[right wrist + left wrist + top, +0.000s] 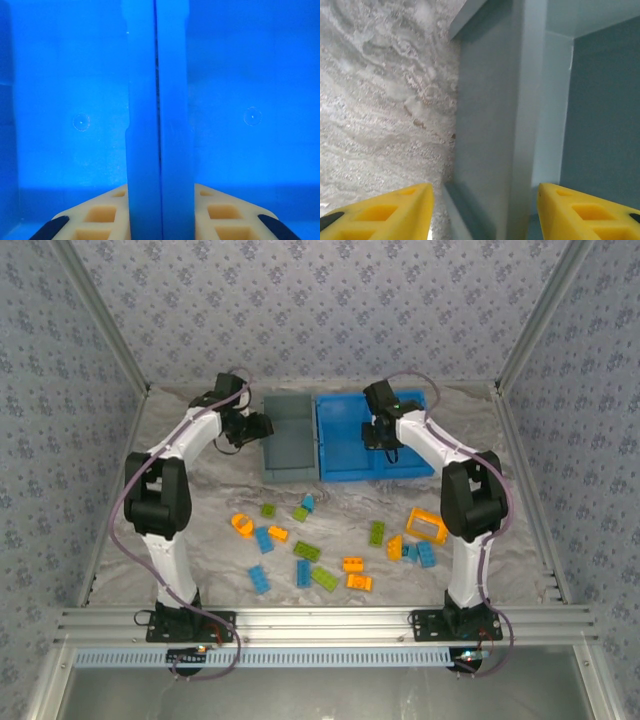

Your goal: Sort the legos into containers by color

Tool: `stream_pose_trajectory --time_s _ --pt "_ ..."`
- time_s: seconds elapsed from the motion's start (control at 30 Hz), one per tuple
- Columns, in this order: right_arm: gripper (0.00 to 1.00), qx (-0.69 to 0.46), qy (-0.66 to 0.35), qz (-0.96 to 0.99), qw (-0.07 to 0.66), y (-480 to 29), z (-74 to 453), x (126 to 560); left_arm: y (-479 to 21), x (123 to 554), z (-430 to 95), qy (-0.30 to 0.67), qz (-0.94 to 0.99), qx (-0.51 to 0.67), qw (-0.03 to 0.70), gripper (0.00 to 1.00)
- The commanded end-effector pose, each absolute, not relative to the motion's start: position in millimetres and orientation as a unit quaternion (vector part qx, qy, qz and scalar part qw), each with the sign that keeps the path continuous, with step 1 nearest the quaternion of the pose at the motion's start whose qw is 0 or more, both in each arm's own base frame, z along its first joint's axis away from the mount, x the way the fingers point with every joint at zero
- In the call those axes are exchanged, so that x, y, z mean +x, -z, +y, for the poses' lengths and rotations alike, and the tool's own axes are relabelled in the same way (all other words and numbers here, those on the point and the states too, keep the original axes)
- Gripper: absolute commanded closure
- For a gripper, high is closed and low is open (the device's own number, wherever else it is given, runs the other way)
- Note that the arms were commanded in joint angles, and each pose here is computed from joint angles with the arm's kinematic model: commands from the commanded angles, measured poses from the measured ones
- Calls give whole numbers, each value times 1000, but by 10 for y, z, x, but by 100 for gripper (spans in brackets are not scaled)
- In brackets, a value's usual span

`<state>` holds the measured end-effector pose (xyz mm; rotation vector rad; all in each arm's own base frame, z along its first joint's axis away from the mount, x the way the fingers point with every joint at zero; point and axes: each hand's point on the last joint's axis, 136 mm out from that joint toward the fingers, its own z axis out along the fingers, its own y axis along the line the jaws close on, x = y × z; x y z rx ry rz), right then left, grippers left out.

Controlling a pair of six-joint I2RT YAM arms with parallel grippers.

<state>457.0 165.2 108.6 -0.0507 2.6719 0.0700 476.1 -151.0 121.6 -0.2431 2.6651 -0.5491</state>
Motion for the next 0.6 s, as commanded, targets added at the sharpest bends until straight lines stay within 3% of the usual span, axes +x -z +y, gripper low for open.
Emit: stream_pose_trajectory --time_s 0.0,0.13,0.33,0.57 --pt "75 1 -34 972 233 -1226 1710 4455 -1424 4873 -1551 200 950 -74 226 44" --pt "68 7 -38 971 235 -1261 1723 4447 -1578 4829 -1310 142 952 -99 253 35" --pt "53 10 -37 962 270 -1617 1637 4383 -1945 4494 -1019 96 944 -133 288 33" --pt "42 12 -58 943 329 -2301 1545 4019 -2117 3818 -1210 107 949 -83 284 32"
